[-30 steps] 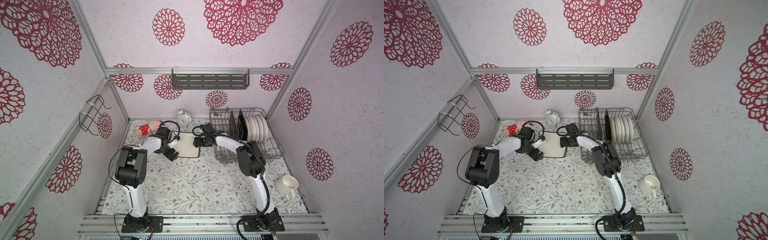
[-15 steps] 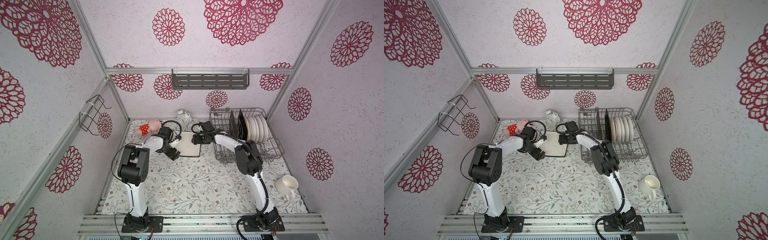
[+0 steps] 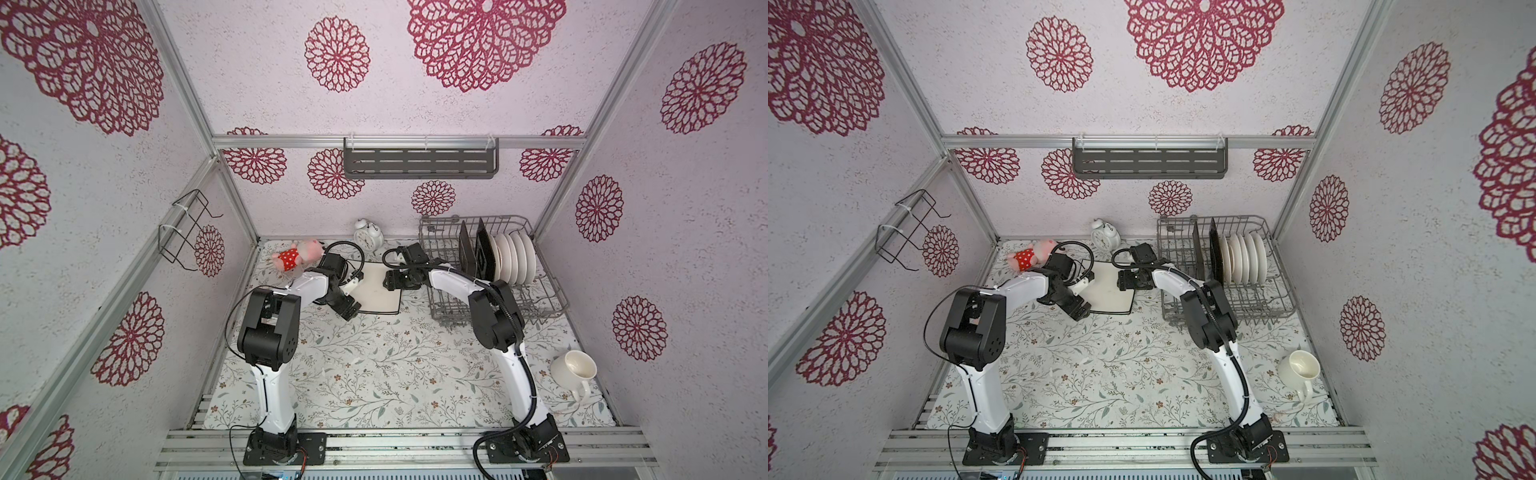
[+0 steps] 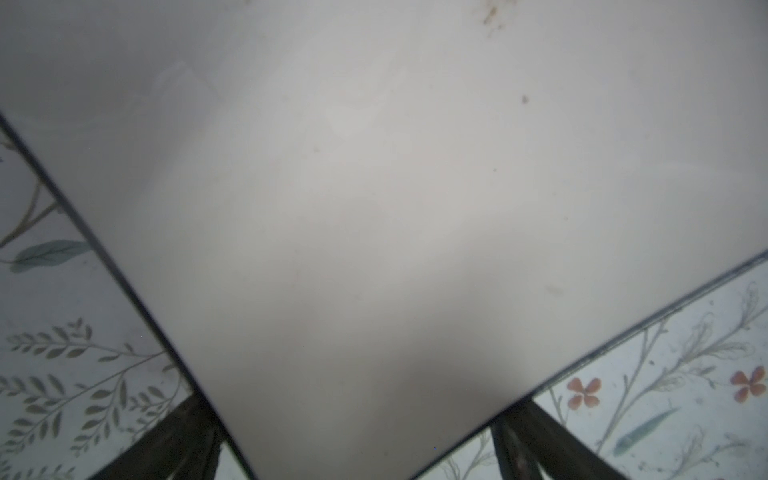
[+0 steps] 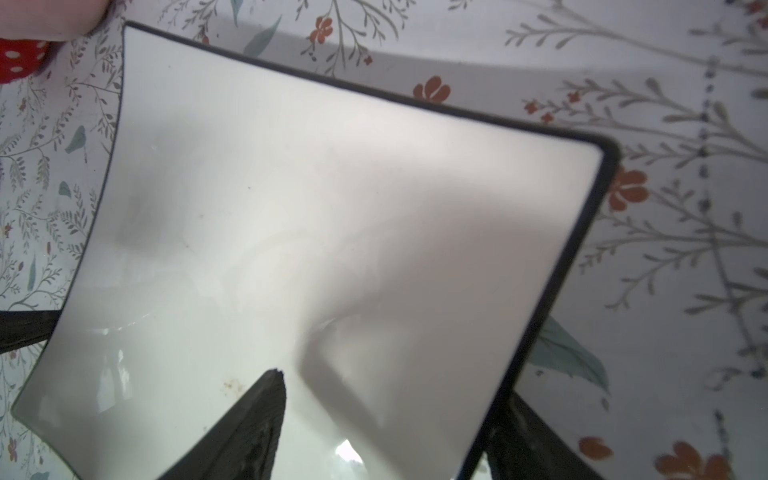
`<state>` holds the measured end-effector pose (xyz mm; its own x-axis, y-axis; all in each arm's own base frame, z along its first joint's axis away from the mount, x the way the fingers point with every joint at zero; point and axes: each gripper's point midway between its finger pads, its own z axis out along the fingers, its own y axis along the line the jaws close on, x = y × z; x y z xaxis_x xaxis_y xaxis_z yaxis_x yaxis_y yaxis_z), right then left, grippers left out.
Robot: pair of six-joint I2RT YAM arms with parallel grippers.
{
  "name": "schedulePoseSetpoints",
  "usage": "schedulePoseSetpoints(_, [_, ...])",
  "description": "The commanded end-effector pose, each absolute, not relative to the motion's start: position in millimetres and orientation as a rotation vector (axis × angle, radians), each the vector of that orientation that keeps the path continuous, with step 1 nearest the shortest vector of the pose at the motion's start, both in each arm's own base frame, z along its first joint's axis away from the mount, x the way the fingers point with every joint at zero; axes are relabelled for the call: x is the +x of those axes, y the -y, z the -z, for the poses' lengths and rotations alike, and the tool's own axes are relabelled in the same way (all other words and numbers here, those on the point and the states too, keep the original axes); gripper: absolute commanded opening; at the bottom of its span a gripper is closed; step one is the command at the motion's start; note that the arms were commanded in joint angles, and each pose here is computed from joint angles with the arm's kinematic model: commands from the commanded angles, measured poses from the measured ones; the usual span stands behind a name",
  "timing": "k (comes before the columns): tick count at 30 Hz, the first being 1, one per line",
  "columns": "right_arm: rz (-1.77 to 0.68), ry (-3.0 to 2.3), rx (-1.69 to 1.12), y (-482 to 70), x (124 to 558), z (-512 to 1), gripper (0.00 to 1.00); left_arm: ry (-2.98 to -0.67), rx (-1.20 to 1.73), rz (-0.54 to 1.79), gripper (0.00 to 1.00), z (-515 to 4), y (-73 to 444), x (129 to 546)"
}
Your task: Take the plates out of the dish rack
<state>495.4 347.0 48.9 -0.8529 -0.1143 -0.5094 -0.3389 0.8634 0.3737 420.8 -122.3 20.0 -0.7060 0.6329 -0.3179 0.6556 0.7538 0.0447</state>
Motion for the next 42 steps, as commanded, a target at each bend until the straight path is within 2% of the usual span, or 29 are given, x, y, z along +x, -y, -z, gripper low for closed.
schedulePoseSetpoints(1, [-0.671,-2.505,-0.364,-352.3,503.0,-66.2,0.76,-2.577,1.026,0.135,0.98,-28.9,133.2,432.6])
schedulePoseSetpoints(18, [-0.694,-2.490,-0.345,-351.6,523.0,-71.8,0.76,-2.442,0.922,0.138,0.97,-134.8,130.5,419.5])
schedulePoseSetpoints(28, [-0.714,-2.480,-0.365,-362.4,527.5,-74.9,0.75,-2.410,0.877,0.125,0.98,-156.5,121.3,410.0])
schedulePoseSetpoints(42, [-0.721,-2.465,-0.395,-379.6,529.7,-77.5,0.75,-2.405,0.854,0.125,0.97,-160.5,114.9,408.3])
